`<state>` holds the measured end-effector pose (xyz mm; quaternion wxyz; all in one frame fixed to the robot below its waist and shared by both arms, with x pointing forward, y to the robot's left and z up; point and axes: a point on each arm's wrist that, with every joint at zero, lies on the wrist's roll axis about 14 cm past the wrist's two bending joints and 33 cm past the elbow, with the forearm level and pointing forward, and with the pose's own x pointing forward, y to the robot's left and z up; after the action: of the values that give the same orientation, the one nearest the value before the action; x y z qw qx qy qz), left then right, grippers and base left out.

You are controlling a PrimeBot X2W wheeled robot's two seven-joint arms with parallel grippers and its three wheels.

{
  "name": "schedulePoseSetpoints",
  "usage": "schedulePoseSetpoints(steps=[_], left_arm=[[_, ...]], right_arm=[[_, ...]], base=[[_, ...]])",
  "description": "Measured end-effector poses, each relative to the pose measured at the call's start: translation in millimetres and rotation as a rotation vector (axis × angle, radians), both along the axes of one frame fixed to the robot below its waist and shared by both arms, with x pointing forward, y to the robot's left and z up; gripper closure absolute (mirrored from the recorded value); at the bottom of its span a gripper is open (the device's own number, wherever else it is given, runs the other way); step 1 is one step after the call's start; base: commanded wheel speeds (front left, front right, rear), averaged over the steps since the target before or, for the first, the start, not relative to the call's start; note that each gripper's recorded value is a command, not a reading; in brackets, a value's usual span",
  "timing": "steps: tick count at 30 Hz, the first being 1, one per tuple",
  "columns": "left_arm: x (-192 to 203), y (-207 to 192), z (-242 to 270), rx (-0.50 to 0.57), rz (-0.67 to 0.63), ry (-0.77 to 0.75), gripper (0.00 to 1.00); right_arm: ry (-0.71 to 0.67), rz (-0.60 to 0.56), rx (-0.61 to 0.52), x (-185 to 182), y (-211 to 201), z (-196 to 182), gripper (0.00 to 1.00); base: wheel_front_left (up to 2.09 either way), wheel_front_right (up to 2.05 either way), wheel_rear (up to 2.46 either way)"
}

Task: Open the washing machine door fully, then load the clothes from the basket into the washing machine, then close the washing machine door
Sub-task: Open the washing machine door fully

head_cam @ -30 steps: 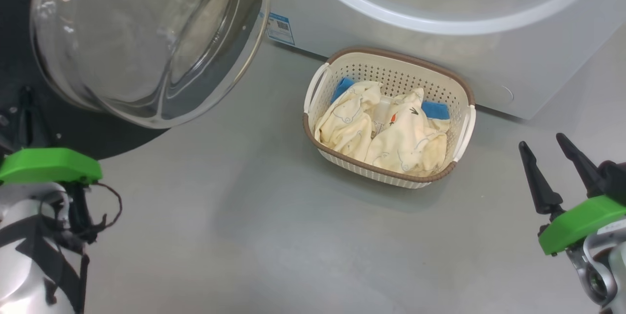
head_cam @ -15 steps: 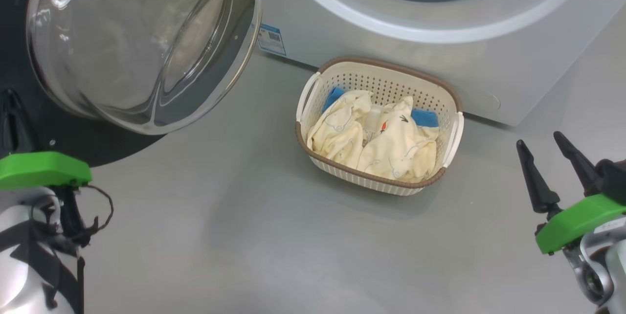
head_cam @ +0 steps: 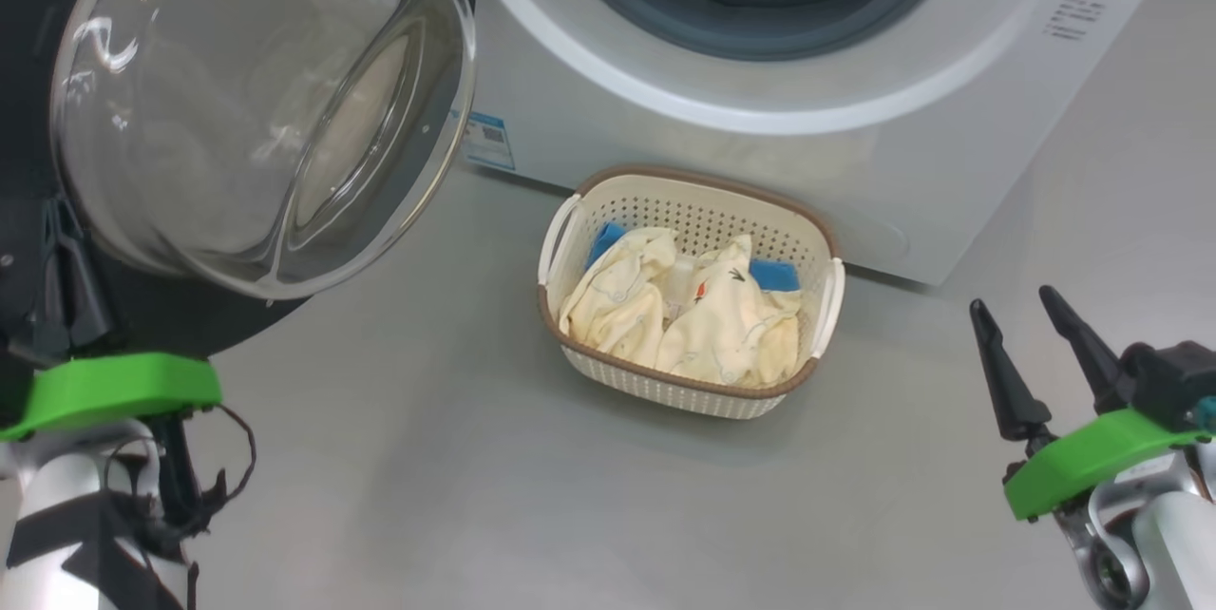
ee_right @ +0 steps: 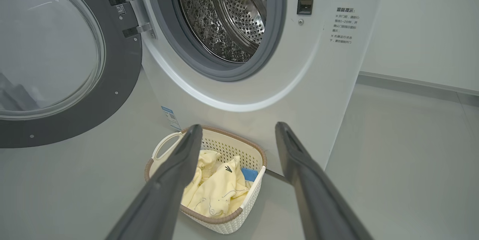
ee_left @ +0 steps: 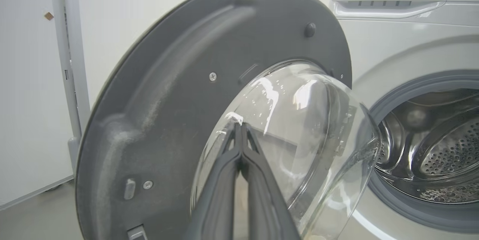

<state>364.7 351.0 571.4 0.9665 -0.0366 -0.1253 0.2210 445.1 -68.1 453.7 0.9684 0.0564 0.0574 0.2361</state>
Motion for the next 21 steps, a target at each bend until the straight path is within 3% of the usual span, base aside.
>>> schedulePoseSetpoints(steps=[13,15,17,21], left_arm=[[9,-71,11,0.04,-0.213,-0.029,1.0],[11,-81,5,0.032,-0.24,-0.01,0.93],[14,-91,1,0.026,-0.263,0.0,0.73],[19,-109,-7,0.014,-0.31,0.018,0.52]], right_arm=[[-0.091,-0.14,0.008,-27,-46,31,0.0],[-0.098,-0.167,0.008,-32,-55,33,0.0],[-0.122,-0.197,0.01,-36,-64,40,0.0],[-0.142,-0.253,0.008,-46,-82,47,0.0]], base=[[0.0,0.0,0.0],[0.0,0.0,0.0],[0.0,0.0,0.0],[0.0,0.0,0.0]])
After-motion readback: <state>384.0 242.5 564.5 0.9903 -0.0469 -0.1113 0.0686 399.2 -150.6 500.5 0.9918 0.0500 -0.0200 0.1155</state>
